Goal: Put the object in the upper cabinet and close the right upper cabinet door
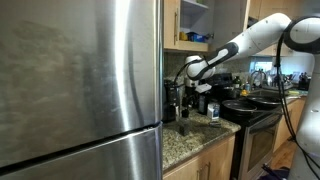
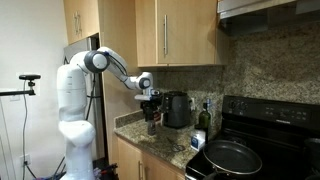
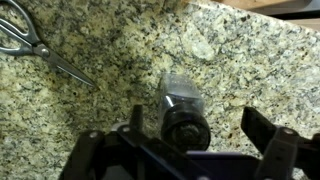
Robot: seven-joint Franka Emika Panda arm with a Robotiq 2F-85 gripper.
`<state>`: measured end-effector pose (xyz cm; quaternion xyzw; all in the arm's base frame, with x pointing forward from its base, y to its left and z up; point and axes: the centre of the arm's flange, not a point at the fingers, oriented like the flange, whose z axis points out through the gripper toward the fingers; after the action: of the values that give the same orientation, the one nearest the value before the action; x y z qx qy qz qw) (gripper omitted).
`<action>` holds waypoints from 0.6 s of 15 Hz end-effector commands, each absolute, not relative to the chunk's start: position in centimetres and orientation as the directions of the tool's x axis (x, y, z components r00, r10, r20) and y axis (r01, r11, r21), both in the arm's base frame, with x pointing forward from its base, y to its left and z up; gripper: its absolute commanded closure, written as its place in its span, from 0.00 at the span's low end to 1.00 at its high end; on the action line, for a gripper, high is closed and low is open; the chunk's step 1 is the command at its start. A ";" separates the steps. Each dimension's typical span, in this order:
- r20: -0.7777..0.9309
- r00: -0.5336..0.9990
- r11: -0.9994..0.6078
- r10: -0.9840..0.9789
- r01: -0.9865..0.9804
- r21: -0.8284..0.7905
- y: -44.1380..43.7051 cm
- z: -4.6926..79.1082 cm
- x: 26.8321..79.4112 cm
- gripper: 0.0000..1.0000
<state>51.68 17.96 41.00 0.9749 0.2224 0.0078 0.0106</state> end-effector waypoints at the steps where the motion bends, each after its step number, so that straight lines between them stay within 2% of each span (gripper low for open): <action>1: 0.084 0.898 -0.901 0.431 0.424 0.092 17.7 41.5 51.9 0.00; 2: 0.036 0.899 -0.899 0.437 0.435 0.052 17.9 41.4 51.9 0.00; 5: 0.032 0.906 -0.905 0.422 0.419 0.069 18.2 41.0 52.9 0.00; 9: 0.162 0.896 -0.910 0.414 0.413 0.045 18.8 43.4 52.1 0.00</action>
<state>52.46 18.41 41.95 0.9743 0.2182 0.0518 0.0201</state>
